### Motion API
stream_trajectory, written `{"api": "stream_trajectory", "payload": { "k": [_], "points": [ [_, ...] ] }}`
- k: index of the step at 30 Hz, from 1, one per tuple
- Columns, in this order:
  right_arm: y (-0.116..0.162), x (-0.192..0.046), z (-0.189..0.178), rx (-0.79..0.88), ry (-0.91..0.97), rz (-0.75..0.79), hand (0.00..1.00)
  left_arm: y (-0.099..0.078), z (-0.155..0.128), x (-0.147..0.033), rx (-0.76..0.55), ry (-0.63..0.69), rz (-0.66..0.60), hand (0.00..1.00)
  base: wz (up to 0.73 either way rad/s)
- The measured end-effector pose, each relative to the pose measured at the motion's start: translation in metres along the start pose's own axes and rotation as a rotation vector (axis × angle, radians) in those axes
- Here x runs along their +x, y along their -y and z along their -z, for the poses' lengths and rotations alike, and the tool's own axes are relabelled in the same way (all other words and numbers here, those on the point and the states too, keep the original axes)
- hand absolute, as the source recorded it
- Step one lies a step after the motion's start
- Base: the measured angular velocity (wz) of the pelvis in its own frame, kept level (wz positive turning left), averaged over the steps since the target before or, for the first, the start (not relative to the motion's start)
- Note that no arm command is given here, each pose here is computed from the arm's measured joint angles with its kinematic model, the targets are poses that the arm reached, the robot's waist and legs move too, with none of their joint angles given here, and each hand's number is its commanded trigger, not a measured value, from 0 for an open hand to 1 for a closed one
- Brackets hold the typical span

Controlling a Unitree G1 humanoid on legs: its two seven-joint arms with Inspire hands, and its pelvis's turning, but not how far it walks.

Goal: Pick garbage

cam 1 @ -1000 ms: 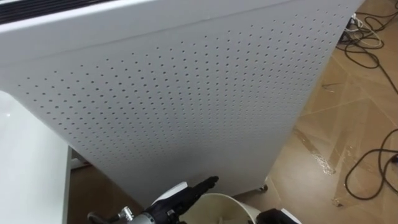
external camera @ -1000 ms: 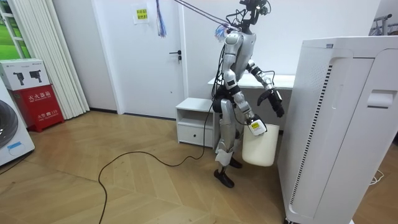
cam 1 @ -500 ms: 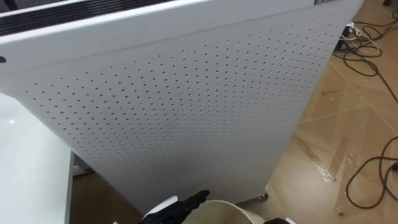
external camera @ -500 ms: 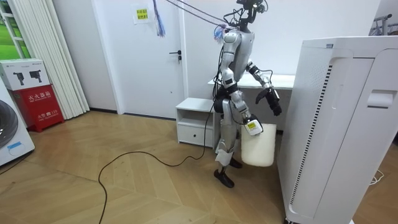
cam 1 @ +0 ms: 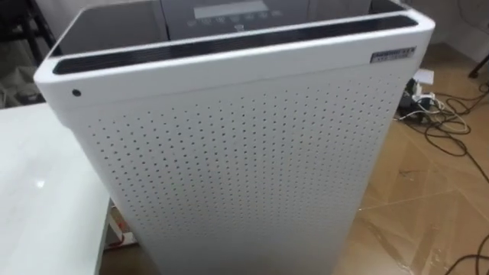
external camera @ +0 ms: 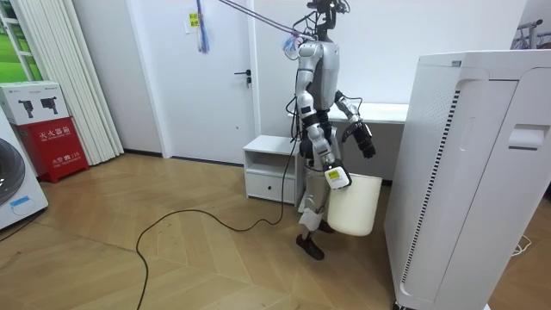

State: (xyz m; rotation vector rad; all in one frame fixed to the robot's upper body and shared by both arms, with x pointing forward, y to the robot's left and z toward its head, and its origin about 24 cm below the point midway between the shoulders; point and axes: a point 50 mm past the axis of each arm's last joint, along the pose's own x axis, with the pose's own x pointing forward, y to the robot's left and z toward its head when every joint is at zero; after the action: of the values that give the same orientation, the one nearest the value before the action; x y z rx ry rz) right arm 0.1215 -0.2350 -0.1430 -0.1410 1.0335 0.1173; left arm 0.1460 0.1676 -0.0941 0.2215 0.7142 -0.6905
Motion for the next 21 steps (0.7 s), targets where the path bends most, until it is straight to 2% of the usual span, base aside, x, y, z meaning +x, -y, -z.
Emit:
{"api": "stream_trajectory", "payload": {
  "k": [5, 10, 15, 19, 21],
  "points": [
    [0.0, -0.005, 0.018, 0.093, -0.035, 0.022, 1.0, 0.006, 0.021, -0.008, -0.093, -0.043, -0.013, 0.0, -0.03],
    [-0.001, -0.009, 0.033, 0.174, -0.068, 0.054, 1.0, 0.009, 0.059, -0.016, -0.281, -0.147, -0.071, 0.0, -0.01],
    [-0.002, -0.01, 0.042, 0.235, -0.096, 0.083, 1.0, 0.012, 0.07, -0.017, -0.367, -0.153, -0.135, 0.0, 0.01],
    [-0.005, -0.01, 0.048, 0.249, -0.121, 0.089, 1.0, 0.017, 0.085, -0.02, -0.445, -0.206, -0.19, 0.0, -0.08],
    [-0.005, -0.01, 0.049, 0.265, -0.131, 0.097, 1.0, 0.02, 0.094, -0.02, -0.528, -0.229, -0.213, 0.0, 0.01]
  ]
}}
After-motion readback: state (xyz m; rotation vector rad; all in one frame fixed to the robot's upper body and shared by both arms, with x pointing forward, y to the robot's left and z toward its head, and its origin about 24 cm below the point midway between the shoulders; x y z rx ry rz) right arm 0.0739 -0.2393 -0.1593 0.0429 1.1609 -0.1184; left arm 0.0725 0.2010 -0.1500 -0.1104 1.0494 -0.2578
